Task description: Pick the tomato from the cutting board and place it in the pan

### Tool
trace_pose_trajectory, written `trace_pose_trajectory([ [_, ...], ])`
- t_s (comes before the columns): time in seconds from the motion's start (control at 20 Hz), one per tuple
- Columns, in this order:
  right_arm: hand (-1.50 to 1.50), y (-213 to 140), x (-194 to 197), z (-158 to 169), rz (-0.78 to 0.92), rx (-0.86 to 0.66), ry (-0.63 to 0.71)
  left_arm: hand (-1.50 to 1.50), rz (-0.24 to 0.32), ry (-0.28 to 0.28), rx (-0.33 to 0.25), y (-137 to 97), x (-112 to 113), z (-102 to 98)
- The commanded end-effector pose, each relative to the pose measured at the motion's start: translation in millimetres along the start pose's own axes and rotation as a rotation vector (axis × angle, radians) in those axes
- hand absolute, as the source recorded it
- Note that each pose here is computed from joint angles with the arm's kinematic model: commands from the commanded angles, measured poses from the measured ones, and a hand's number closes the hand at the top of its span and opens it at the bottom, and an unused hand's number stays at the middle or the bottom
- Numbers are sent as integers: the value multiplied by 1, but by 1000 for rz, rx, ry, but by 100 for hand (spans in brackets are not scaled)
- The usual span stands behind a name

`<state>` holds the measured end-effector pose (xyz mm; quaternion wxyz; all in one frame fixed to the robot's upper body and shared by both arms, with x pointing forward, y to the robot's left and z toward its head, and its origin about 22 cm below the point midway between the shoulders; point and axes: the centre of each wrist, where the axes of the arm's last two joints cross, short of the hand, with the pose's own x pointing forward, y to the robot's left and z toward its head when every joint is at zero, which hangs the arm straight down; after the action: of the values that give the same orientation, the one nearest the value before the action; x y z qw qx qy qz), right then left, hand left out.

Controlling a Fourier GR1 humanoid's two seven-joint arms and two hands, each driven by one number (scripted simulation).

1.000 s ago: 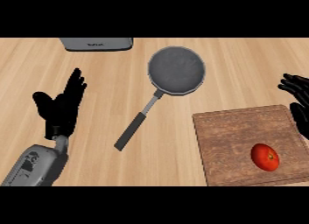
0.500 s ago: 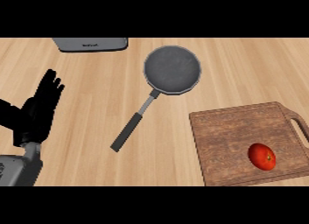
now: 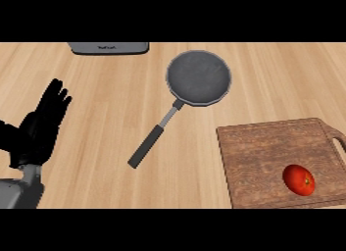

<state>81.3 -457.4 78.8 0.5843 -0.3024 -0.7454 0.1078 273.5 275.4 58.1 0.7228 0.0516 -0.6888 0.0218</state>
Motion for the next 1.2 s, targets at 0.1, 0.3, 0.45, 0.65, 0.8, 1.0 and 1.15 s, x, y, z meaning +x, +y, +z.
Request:
trace_pose_trajectory([
  [0.1,-150,-9,31,-33,205,182,50,0,11,4,0,-10,10,-3],
  [0.3,-150,2,56,-62,345,268,74,0,-11,-3,-33,-8,9,0],
  [0.45,-150,17,70,-88,379,336,120,0,11,-2,-35,-9,-11,-12],
  [0.65,-150,35,50,-62,444,602,240,0,9,2,-36,-7,1,-9],
  [0.8,-150,44,74,-81,509,690,273,0,-3,-15,-22,-6,-2,-9],
  [1.0,-150,76,88,-79,526,716,243,0,-7,6,-9,-12,-7,2],
  [1.15,-150,62,108,-72,606,752,220,0,9,40,4,-4,-7,1],
])
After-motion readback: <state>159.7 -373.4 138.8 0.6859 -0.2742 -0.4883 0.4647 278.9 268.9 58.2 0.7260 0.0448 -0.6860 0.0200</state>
